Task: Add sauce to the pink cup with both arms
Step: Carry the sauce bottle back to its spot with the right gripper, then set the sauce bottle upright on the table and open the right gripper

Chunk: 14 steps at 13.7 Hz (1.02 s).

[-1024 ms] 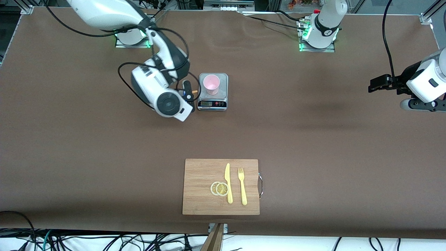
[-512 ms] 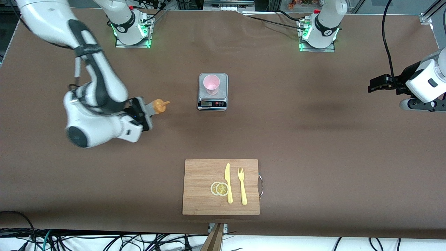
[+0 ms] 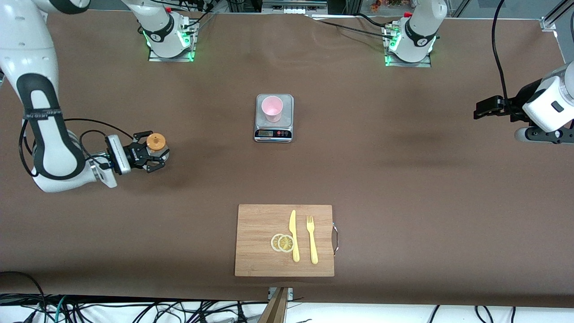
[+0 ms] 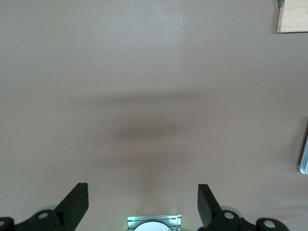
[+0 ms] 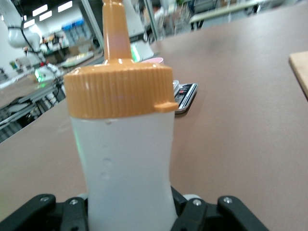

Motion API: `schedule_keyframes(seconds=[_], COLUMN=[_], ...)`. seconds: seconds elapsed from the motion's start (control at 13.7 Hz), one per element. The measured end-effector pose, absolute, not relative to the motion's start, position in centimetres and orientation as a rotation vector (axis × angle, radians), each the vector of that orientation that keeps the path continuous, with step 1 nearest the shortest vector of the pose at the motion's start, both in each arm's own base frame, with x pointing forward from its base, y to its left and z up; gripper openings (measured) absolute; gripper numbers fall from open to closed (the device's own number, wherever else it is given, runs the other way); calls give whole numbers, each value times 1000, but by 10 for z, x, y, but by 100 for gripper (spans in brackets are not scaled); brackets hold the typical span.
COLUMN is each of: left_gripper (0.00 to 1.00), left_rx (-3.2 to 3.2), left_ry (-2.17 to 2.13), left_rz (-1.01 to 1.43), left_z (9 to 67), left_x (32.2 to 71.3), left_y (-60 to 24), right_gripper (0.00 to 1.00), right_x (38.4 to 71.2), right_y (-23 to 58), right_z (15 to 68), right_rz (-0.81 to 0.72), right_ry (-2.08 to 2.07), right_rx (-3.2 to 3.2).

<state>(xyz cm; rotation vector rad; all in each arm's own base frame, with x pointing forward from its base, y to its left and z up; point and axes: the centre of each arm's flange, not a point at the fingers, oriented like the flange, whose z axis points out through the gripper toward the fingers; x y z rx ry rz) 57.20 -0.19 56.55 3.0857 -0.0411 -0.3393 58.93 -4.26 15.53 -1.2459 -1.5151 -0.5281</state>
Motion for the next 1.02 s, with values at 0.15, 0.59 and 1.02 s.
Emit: schedule_keyframes(seconds=[0.15, 0.59, 1.02], left_gripper=[100, 100, 100], left_rx=[3086, 3086, 3086], left_ry=[-43, -47, -51], left_rz=[-339, -340, -340], left_z=[566, 565, 565], left_x=[572, 572, 572], left_y=[-3, -4, -5], right_gripper=[32, 32, 92], right_x=[579, 564, 561], right_y=[-62, -80, -93], right_z=[132, 106, 104], right_rz=[-589, -643, -636], right_ry=[-1462, -1374, -1362], right_rx=[-1234, -1212, -1221])
